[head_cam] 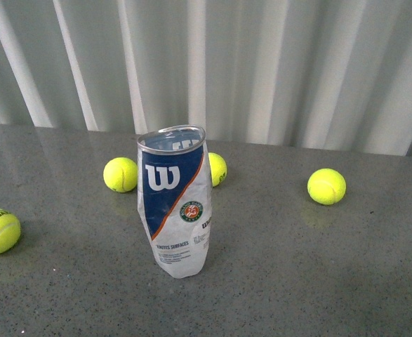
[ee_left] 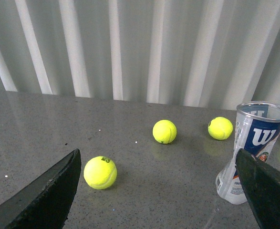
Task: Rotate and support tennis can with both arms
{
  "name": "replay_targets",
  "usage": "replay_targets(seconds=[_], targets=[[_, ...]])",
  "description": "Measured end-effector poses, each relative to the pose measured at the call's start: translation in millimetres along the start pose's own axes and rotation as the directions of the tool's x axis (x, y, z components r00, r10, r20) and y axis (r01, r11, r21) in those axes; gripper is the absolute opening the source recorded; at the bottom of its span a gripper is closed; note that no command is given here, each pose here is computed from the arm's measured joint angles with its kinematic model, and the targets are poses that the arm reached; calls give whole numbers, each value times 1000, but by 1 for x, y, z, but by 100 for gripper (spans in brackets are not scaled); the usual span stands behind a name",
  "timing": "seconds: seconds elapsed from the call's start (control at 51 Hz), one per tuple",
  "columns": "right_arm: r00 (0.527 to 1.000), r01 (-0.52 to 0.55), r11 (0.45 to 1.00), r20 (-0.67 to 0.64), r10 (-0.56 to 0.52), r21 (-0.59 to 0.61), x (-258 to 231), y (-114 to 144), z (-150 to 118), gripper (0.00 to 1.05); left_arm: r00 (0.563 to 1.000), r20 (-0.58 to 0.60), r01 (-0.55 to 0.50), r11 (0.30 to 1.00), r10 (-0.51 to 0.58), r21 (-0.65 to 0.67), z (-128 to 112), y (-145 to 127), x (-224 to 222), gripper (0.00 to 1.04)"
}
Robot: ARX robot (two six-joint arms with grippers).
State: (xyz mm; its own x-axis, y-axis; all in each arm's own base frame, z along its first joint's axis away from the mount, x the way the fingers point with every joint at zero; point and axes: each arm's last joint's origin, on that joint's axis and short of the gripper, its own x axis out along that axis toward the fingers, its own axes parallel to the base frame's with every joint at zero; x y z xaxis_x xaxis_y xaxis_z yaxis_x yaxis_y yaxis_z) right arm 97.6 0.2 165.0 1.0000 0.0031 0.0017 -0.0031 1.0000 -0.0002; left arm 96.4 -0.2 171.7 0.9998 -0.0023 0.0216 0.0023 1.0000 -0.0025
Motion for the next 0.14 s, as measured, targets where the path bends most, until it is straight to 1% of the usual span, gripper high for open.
replay_targets(seconds=[0.137], targets=[[1000,0,1000,0,0,0,0,0,0,98,1000,0,0,1000,0,0,0,0,0,98]])
